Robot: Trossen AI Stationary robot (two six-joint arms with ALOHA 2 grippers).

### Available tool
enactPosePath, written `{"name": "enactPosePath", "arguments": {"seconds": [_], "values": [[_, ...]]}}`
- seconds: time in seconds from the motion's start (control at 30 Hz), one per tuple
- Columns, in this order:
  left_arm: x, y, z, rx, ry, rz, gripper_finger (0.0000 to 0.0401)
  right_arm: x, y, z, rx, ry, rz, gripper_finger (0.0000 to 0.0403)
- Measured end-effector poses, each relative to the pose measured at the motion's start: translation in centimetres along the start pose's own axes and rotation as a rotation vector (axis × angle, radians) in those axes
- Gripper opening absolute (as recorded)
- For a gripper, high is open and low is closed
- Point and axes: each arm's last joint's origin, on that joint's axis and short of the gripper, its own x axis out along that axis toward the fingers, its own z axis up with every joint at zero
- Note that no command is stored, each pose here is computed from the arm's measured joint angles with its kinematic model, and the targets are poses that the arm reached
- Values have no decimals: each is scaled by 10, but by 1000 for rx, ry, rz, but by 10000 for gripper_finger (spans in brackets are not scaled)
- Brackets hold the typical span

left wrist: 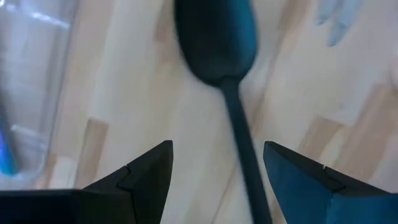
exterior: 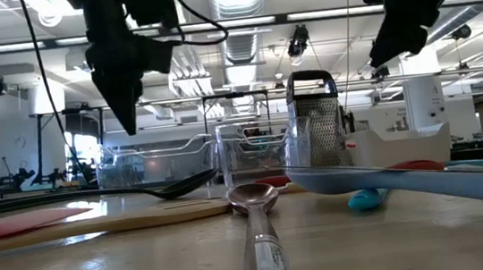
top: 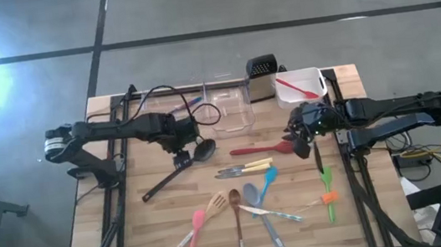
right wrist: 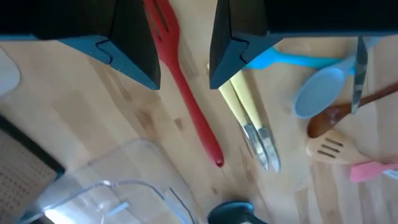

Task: Pick & Place Kitchen Items
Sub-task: Put the black serving spoon into the right transparent bin

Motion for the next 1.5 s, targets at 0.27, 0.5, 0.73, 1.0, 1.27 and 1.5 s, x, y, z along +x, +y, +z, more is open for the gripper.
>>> {"name": "enactPosePath", "arguments": {"seconds": [0.27, 0.5, 0.73, 1.0, 1.27, 1.5], "values": [[30, 0, -13, -98, 8, 2, 255, 6, 1, 3, -30, -13, -12, 129], [50, -1, -23, -154, 10, -56, 255, 5, 1, 3, -32, -15, -12, 134], [67, -2, -33, -185, 8, -119, 255, 5, 1, 3, -35, -13, -12, 123], [82, -2, -42, -205, 7, -120, 255, 5, 1, 3, -36, -16, -15, 130], [96, -1, -47, -224, 19, -106, 220, 5, 1, 3, -36, -23, -34, 127], [86, -3, -41, -244, -3, -141, 75, 5, 1, 3, -36, -22, -35, 116]]}}
